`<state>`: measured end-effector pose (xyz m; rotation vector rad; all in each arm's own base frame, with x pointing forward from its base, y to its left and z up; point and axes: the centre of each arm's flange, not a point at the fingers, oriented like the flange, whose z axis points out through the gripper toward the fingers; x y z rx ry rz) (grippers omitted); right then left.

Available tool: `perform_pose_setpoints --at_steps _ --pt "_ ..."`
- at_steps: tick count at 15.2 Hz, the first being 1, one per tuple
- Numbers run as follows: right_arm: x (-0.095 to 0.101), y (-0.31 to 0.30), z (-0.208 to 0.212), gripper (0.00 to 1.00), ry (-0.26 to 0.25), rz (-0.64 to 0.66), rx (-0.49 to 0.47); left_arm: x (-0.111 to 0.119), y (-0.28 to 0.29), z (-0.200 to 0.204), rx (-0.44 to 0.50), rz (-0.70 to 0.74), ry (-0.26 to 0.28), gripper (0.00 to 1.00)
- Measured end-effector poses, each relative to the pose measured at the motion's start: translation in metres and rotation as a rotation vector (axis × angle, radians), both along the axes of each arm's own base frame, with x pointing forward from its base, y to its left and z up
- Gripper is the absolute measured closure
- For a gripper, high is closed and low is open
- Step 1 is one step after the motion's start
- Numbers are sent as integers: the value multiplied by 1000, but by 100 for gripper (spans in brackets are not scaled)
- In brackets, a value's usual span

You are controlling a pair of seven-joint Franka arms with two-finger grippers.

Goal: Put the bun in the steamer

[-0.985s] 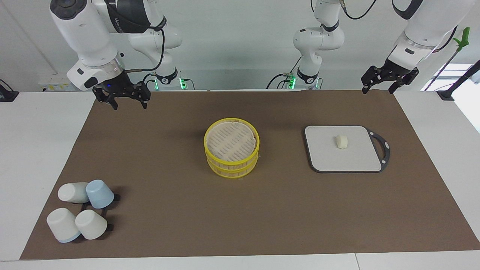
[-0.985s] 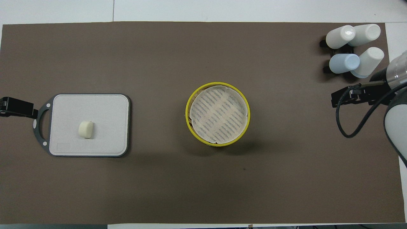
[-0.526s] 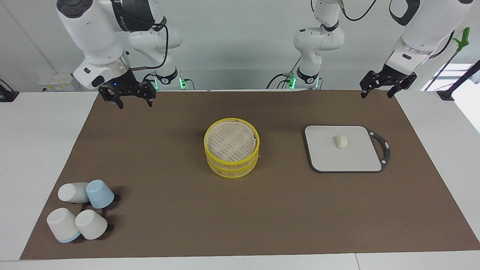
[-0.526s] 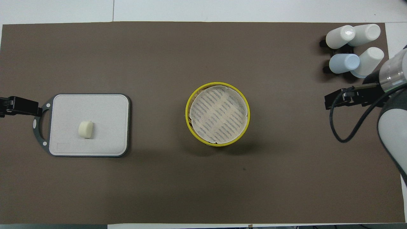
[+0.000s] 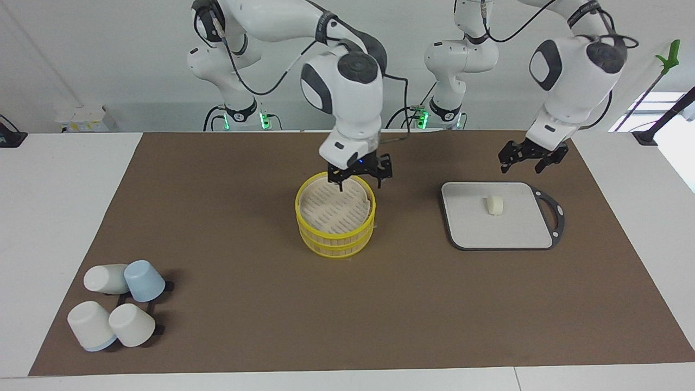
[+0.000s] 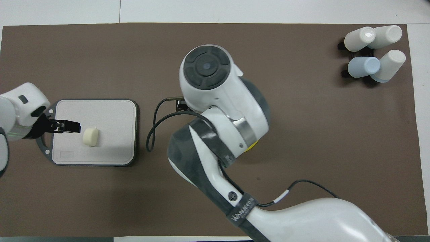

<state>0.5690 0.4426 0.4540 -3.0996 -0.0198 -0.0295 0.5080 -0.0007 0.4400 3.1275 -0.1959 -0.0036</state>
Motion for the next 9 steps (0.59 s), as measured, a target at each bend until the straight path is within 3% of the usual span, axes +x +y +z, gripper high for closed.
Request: perform_pose_setpoints --at_steps 3,6,7,9 --pt "-10 31 -48 0 13 8 -27 -16 5 -101 5 -39 -20 0" --pt "-10 30 -49 1 -3 6 -15 -15 1 -138 8 -54 -5 0" --pt "-11 29 -50 3 -1 6 -17 -14 0 -140 8 -56 -7 5" --pt "-15 27 -53 20 8 8 -25 -13 -1 -138 8 -59 -12 34"
